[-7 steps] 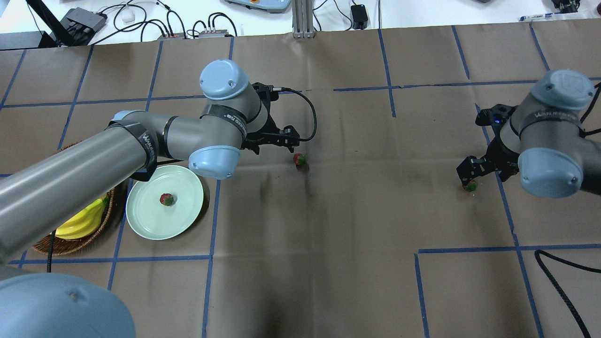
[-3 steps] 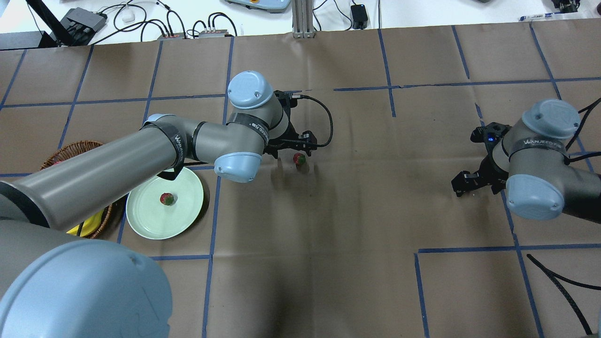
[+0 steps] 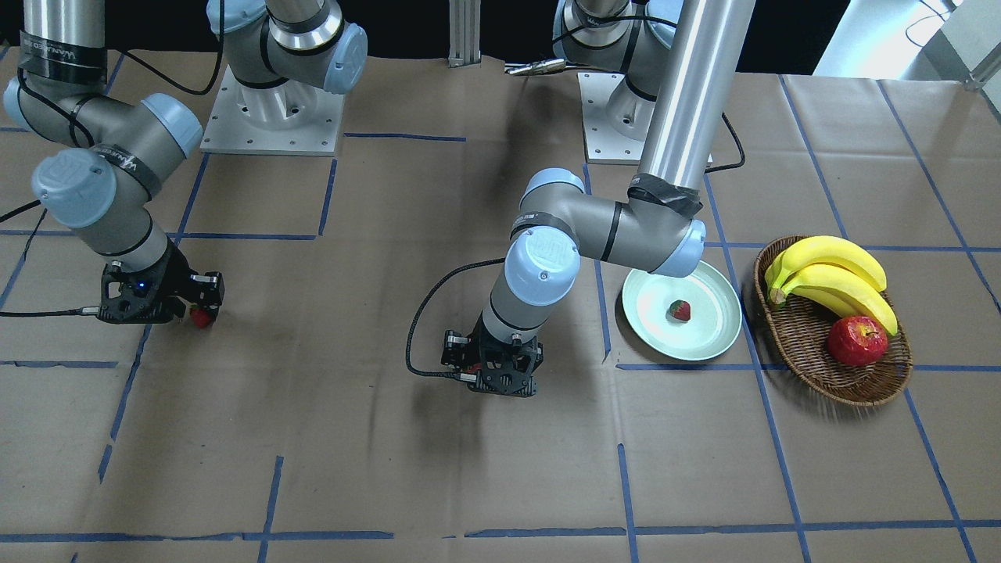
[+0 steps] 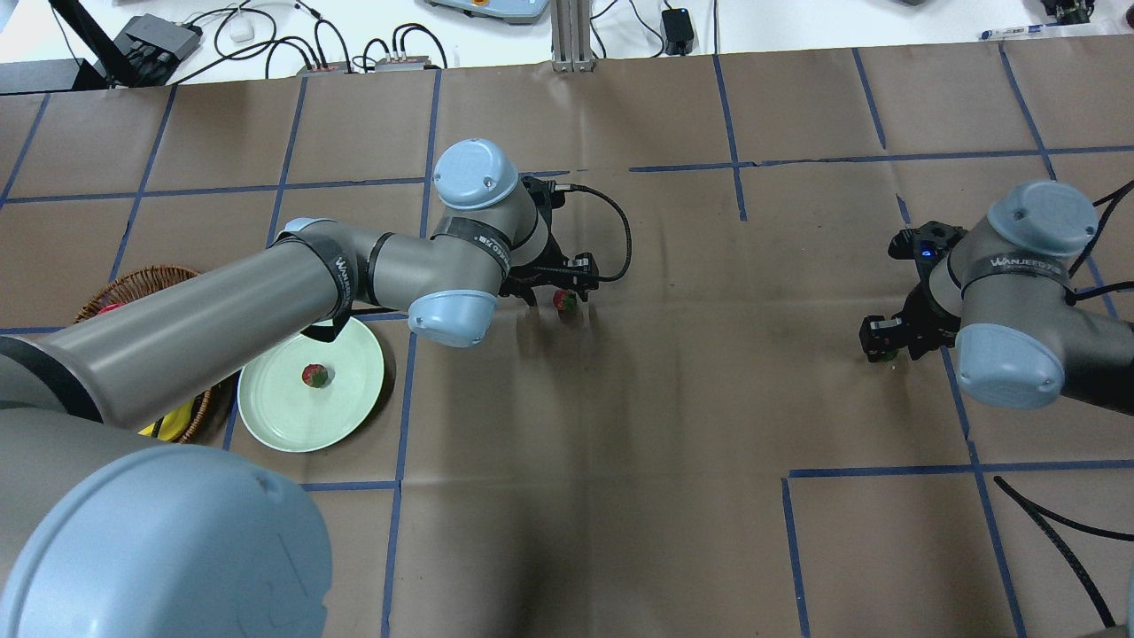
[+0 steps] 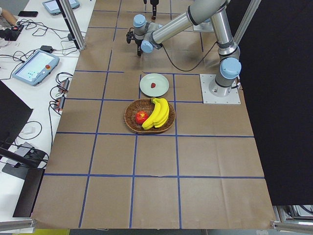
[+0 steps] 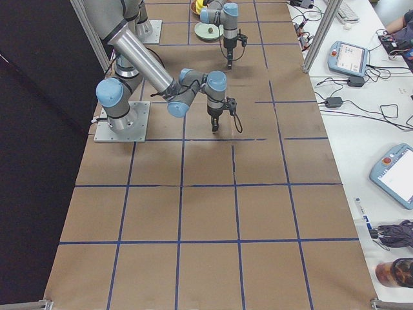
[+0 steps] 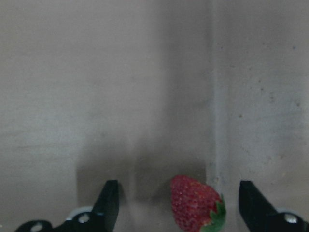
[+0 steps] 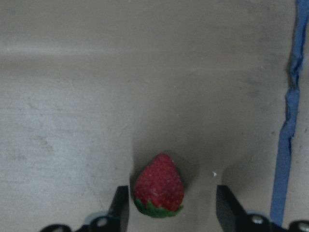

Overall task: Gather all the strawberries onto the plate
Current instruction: 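Grasp mid-table strawberry with left gripper while right grasps third strawberry, then place strawberry on plate with left while right carries third strawberry mid-table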

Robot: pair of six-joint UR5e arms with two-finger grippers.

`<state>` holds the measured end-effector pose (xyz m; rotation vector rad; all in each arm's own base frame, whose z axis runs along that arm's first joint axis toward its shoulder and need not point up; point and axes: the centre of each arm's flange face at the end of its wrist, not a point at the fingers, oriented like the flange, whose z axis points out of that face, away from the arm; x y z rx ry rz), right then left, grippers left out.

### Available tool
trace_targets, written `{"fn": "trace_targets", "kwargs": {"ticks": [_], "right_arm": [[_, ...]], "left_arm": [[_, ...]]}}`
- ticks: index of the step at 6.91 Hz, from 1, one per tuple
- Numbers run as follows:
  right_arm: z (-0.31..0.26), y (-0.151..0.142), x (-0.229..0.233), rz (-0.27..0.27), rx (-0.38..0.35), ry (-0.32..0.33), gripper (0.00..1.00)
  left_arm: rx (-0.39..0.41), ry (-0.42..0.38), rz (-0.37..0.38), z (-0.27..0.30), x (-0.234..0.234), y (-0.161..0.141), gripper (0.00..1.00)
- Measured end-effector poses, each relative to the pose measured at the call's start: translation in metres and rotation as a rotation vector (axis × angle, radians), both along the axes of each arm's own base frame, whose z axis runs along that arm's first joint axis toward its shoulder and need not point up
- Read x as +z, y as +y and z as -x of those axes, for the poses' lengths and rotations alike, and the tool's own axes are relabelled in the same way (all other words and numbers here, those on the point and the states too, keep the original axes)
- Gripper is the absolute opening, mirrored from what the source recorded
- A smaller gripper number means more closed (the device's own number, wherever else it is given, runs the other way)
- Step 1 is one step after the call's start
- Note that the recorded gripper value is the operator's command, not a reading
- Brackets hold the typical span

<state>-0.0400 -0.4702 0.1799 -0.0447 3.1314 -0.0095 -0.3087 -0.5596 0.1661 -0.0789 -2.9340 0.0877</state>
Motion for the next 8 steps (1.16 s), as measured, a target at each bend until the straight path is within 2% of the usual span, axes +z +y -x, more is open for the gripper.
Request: {"fn": "trace_targets", "kwargs": {"ticks": [1, 2, 4, 5, 6, 7, 8], "right_arm": [[0.0, -0.001, 0.001, 0.004, 0.0, -0.001, 0.16], [0.0, -0.002, 0.002, 0.007, 0.001, -0.001, 0.09], [0.002, -0.011, 0.012, 0.028, 0.004, 0.006, 0.07], [0.003, -0.02, 0.024, 0.039, 0.009, 0.011, 0.07], [-0.001, -0.035, 0.042, 0.036, 0.023, 0.011, 0.07], [-0.015, -0.053, 0.065, 0.017, 0.028, 0.008, 0.07], [-0.044, -0.068, 0.088, -0.013, 0.009, 0.001, 0.07]], "left_arm": [[-0.001, 0.001, -0.001, 0.001, 0.0, 0.0, 0.0], [-0.002, 0.001, 0.0, 0.001, 0.0, 0.0, 0.0], [-0.023, -0.004, 0.032, -0.003, 0.017, 0.0, 0.0], [-0.068, -0.043, 0.059, -0.018, 0.034, 0.0, 0.0], [-0.137, -0.134, 0.073, -0.046, 0.052, 0.004, 0.0], [-0.198, -0.219, 0.057, -0.084, 0.066, 0.016, 0.0], [-0.227, -0.263, 0.026, -0.127, 0.072, 0.033, 0.0]]}}
